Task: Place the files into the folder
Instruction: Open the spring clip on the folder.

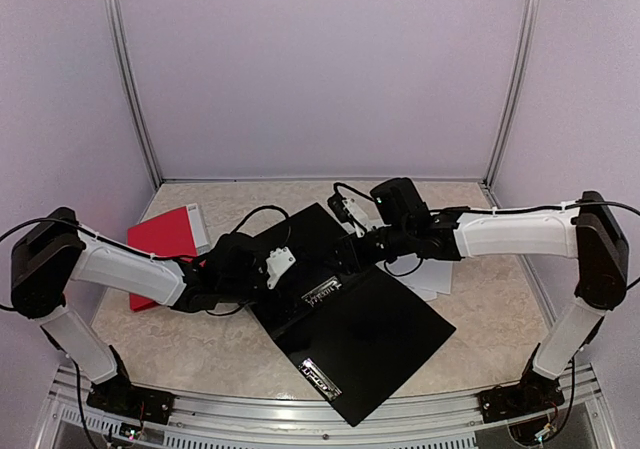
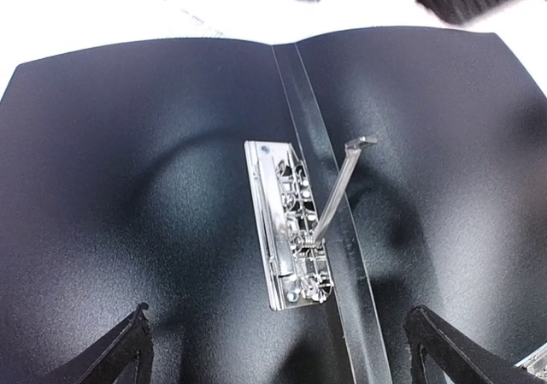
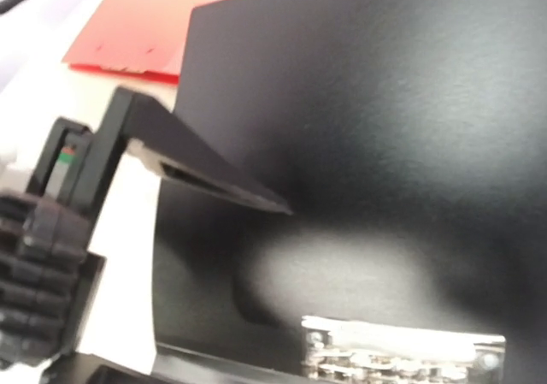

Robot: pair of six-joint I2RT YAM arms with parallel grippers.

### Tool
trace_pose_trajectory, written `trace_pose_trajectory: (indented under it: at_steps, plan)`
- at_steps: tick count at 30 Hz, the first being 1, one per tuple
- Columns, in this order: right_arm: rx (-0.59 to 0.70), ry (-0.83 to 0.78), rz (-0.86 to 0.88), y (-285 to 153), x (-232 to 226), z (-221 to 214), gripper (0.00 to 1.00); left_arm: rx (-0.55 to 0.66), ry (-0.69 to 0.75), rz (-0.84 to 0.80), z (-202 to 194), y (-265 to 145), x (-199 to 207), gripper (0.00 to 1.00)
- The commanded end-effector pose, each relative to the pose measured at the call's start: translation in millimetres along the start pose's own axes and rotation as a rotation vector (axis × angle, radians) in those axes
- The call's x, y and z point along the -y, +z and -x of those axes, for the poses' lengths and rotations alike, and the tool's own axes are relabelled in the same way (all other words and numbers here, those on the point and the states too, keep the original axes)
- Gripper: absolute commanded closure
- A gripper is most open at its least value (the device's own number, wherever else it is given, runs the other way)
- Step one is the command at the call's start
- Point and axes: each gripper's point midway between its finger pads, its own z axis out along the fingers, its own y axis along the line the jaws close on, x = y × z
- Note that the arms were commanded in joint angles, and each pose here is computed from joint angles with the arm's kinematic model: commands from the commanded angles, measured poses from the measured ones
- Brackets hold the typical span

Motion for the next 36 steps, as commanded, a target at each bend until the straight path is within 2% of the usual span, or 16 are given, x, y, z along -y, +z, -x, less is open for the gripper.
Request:
trace_pose_trajectory:
  at_steps: [1,7,13,21,36]
  plan:
    - [-0.033,0.059,-0.136,-7.8,33.1,-14.8,0.59,-0.009,-0.017,0.009,6.4,-5.6,-0.5,0.01]
    - [-0.096,0.099,-0.219,-3.3,72.5,-46.7,0.81,-0.021,-0.029,0.046,6.4,-14.3,-6.6,0.01]
    - [-0.158,0.095,-0.177,15.7,75.4,-70.4,0.92,-0.005,-0.055,0.065,12.6,-21.6,-10.0,0.01]
    - [-0.183,0.064,-0.114,30.5,54.6,-69.7,0.98,0.004,-0.066,0.176,17.1,-30.1,-29.6,0.01]
    - [-0.196,0.019,-0.056,43.1,16.7,-64.3,1.0,-0.014,-0.122,0.282,13.2,-39.4,-50.2,0.01]
